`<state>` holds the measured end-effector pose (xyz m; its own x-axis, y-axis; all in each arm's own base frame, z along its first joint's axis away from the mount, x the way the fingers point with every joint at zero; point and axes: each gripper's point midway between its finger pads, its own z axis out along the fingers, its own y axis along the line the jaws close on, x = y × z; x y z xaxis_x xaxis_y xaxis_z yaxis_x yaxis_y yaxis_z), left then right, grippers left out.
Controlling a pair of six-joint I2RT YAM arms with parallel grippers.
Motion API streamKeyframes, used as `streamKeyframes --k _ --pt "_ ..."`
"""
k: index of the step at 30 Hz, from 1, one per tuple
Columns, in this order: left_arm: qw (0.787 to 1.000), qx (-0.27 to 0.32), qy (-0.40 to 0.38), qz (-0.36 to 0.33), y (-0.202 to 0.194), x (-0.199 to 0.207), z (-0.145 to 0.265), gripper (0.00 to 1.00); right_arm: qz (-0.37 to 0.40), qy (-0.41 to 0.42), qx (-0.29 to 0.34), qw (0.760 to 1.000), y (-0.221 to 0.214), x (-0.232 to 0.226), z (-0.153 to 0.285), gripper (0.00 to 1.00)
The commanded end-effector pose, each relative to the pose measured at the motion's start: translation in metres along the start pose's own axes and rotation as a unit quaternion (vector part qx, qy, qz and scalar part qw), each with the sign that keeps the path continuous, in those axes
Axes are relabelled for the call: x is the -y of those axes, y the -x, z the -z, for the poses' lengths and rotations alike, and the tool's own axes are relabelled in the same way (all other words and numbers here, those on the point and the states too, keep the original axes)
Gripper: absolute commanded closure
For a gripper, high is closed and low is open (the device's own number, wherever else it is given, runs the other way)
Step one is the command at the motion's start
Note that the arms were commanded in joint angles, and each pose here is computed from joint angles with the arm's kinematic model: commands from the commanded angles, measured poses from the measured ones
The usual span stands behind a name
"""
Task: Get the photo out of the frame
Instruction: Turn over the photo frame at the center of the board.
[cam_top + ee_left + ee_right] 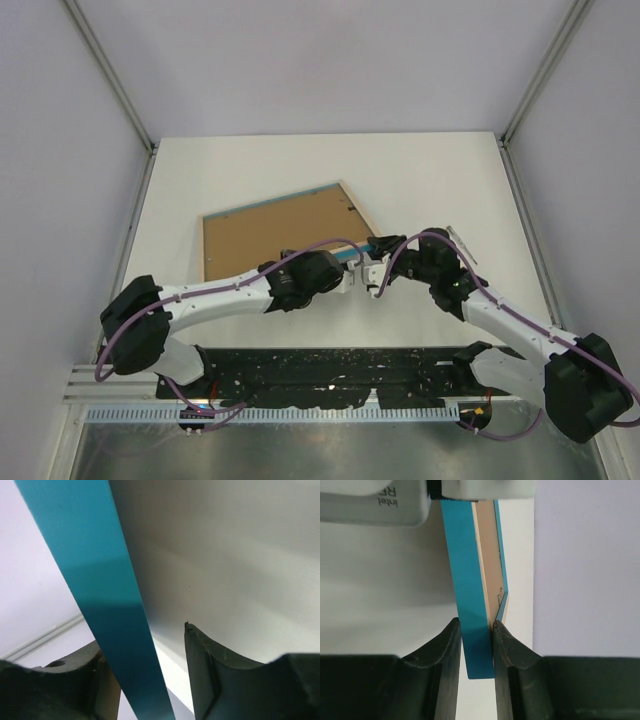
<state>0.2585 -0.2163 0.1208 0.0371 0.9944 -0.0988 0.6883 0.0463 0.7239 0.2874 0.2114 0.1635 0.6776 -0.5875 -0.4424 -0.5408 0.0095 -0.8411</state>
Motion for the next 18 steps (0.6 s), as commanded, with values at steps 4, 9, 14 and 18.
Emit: streamKeyframes --k 4,9,14,18 --pt "0.999 -0.051 0.002 -0.001 -0.017 -0.004 -0.002 0.59 -0.014 -0.066 0.028 0.997 0.024 0.049 0.011 0.92" --pt "0.999 -0.053 0.003 0.010 -0.018 -0.010 -0.004 0.74 -0.017 -0.067 0.030 0.997 0.025 0.050 0.011 0.92" --pt "0.998 -0.055 -0.003 0.015 -0.019 -0.009 -0.008 1.00 -0.023 -0.070 0.030 0.997 0.026 0.055 0.012 0.92" --pt "0.998 -0.055 -0.013 0.013 -0.018 -0.007 -0.010 1.00 -0.028 -0.072 0.031 0.996 0.027 0.058 0.012 0.92"
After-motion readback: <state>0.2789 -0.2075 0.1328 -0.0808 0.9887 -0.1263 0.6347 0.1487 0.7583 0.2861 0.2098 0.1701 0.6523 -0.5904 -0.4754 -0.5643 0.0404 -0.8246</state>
